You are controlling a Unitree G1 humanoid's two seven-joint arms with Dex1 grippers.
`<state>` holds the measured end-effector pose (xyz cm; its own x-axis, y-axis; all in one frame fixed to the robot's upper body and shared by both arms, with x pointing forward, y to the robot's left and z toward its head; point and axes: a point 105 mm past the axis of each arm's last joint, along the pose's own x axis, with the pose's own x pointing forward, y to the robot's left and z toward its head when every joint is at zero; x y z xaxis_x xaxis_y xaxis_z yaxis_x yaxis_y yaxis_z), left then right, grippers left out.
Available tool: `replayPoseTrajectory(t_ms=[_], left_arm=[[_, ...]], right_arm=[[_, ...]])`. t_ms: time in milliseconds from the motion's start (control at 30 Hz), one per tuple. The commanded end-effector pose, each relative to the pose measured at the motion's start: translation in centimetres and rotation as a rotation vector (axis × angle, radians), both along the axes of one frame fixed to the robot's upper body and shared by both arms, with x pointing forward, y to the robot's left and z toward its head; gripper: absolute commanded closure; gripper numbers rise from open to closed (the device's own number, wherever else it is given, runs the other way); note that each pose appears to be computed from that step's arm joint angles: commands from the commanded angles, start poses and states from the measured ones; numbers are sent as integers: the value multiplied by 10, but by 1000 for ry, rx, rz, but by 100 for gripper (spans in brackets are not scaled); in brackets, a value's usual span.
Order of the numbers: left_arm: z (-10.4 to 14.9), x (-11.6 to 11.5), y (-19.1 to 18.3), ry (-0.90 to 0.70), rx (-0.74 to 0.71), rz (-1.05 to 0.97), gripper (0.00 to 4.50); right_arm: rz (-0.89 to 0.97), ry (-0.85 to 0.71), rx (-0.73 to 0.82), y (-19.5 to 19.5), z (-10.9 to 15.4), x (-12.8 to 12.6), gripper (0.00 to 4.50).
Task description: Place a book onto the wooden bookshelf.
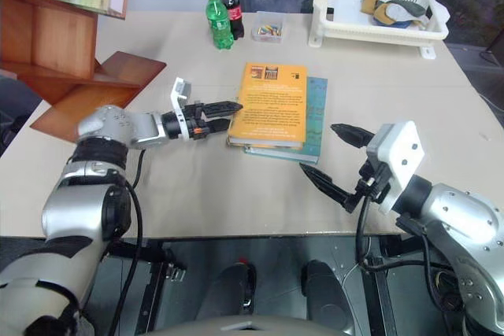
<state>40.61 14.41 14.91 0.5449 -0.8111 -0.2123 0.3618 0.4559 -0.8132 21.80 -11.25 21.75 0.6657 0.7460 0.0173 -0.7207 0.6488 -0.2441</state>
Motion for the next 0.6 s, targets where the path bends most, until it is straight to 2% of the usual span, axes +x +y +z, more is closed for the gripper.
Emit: replayPoseTrajectory(t_ms=[33, 200, 300, 433, 600], left_arm=[[9, 7, -6, -44, 11, -7, 0], [7, 7, -16, -38, 4, -38, 0], [7, 5, -17, -25, -12, -46, 70], [7, 3, -12, -1, -26, -44, 245], [7, -3, -1, 60, -61, -29, 245]], right_arm=[[-54, -47, -15, -2, 4, -4, 13], [-110, -42, -11, -8, 1, -5, 13], [-126, -39, -8, -9, -1, -6, 0], [-135, -34, -16, -9, -3, -7, 0], [-133, -38, -25, -8, -3, -6, 0]])
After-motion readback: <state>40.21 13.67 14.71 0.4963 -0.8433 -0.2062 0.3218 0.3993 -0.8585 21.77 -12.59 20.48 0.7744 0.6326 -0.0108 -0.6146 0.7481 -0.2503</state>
